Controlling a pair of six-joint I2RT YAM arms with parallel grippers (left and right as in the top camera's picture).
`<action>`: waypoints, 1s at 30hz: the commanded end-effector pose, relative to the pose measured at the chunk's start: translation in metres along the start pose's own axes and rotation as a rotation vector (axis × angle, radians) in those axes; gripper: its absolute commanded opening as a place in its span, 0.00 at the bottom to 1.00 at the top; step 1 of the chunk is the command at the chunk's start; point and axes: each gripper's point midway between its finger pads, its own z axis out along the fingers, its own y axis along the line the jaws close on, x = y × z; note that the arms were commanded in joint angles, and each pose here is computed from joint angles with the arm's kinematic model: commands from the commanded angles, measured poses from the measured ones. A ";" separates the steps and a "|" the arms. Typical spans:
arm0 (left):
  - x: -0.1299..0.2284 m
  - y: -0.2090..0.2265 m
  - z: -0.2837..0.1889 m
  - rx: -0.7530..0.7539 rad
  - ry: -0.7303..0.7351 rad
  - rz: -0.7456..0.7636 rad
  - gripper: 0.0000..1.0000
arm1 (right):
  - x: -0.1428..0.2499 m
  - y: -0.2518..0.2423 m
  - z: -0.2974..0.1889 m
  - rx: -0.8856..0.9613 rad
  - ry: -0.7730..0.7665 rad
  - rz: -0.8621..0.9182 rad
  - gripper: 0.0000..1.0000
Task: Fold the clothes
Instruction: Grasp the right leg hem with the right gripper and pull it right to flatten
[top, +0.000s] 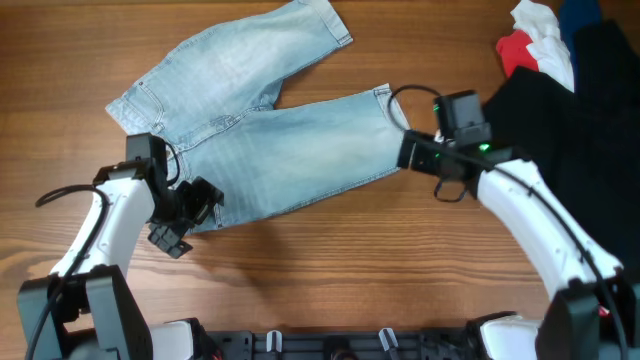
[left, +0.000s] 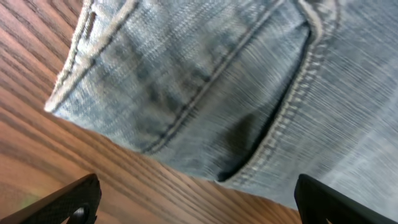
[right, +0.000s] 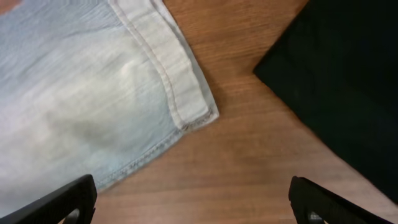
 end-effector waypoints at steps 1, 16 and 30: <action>-0.002 0.007 0.007 -0.027 -0.018 0.021 0.98 | 0.002 0.012 0.015 -0.184 0.101 -0.040 1.00; -0.005 0.004 0.007 -0.016 -0.029 0.024 0.96 | 0.009 0.018 0.083 -0.280 0.178 -0.048 0.98; -0.005 0.004 0.007 -0.016 -0.029 0.025 0.97 | 0.013 0.010 0.091 -0.235 0.199 0.010 0.04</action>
